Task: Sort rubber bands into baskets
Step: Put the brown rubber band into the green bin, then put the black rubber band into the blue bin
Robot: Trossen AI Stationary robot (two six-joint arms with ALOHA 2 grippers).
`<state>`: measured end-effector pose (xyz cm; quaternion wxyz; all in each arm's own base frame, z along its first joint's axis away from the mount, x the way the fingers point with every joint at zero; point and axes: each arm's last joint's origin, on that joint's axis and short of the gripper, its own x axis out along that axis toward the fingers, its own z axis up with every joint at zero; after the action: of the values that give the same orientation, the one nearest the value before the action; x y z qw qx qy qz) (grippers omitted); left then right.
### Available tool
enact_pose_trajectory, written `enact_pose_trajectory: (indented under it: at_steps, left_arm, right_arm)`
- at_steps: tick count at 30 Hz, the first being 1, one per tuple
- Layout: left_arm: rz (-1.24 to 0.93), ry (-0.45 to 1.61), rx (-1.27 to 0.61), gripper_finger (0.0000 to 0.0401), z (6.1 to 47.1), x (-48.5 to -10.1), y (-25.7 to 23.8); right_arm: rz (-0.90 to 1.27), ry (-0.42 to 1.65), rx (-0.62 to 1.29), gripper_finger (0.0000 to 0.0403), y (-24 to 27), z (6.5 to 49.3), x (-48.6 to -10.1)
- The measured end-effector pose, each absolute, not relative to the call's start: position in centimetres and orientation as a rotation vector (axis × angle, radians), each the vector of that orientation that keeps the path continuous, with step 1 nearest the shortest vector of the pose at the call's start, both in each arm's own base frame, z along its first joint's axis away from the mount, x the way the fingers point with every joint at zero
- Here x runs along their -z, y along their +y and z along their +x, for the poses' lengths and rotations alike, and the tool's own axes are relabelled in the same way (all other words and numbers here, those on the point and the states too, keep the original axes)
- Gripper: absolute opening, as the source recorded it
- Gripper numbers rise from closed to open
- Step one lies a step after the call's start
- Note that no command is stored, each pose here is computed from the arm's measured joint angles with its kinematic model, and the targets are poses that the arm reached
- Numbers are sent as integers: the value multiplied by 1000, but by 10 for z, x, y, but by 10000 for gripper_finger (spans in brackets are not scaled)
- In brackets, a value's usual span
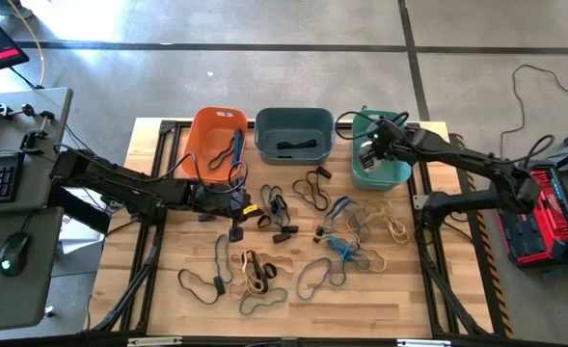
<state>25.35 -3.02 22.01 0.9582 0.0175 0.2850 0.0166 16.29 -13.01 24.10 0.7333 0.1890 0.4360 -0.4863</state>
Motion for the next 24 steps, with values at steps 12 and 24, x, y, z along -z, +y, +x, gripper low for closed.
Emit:
enact_pose_trajectory:
  at_steps: [12, 24]
  left_arm:
    - [36, 586, -34, 0, 253, -219, -30]
    - [21, 590, -40, 0, 253, -219, -30]
  right_arm:
    - [467, 1018, 1191, 0, -145, 138, -213]
    - [402, 1072, 1241, 104, -145, 135, -216]
